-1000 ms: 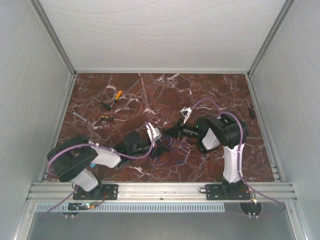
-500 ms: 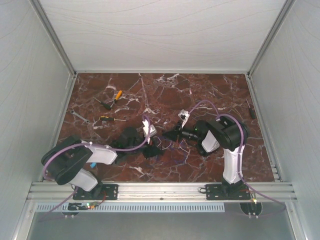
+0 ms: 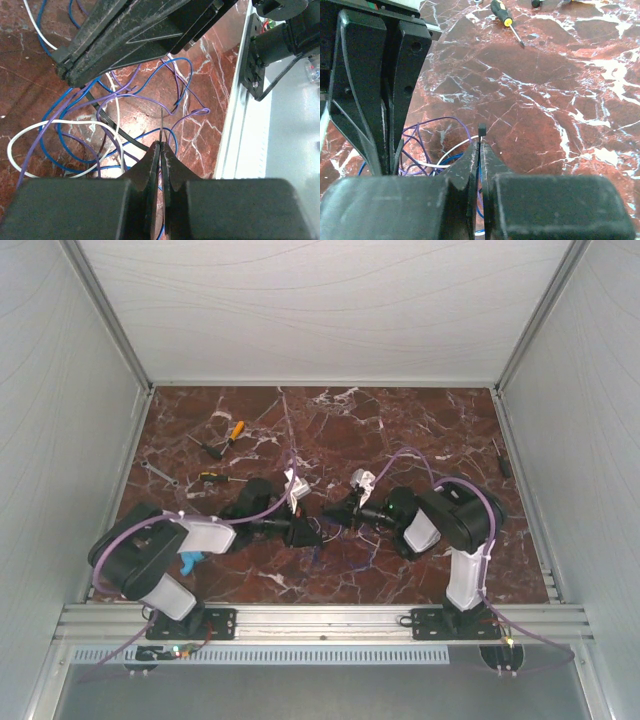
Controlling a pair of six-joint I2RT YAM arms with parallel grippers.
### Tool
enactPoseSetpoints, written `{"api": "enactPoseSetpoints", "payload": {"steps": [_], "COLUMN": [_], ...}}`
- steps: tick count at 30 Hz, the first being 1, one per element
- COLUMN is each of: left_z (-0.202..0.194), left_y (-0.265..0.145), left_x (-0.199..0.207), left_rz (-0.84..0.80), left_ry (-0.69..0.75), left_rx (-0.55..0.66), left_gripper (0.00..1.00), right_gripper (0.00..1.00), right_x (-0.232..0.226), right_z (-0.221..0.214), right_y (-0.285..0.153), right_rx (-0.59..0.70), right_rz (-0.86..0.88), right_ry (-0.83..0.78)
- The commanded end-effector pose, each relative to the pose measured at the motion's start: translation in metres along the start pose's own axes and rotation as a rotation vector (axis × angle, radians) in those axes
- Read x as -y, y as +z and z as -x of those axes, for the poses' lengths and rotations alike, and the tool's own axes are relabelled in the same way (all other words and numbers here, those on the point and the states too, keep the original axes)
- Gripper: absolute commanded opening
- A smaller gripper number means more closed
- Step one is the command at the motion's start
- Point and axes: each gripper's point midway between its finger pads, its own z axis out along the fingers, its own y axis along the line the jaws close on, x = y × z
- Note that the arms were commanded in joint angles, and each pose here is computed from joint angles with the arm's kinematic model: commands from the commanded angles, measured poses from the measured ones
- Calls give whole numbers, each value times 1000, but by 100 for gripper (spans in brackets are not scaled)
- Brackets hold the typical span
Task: Zip-tie the wires
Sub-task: Tie the cable at the center of the board.
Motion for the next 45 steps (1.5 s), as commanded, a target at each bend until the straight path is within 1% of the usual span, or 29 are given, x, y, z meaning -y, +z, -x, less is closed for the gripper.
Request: {"api": "enactPoseSetpoints", "payload": {"steps": [1,11,13,15,23,31,36,40,45], "left_z": [17,28,28,28,29,19,12,9,10], "left_y": [0,-2,-2,-3,-3,-5,-8,-8,-8], "left_x": [6,-7,-9,-10,1,6,8,10,11], "left_rz": [-41,-66,-69,-74,-153,-172,-177,-195,-197], "left_ry": [23,-45,-60,-79,-101,-151,-167,-176,-171], "left_rx": [-15,0,-2,-4,-18,-35,-38,-45,-45], "left_gripper": [0,0,0,0,0,0,0,0,0], "right_gripper": [0,0,0,0,0,0,0,0,0], "right_x": [0,-2,-1,0,-5,-10,-14,-23,-26], "right_z": [40,39,40,42,40,43,48,48,48], "right_y": [5,7,8,8,10,11,6,5,3], "right_rx": [130,128,130,133,130,132,140,148,149], "right_rz": [8,40,27,22,33,12,13,54,61], "right_ry": [-248,-384,-387,-427,-533,-665,-712,-720,-733]}}
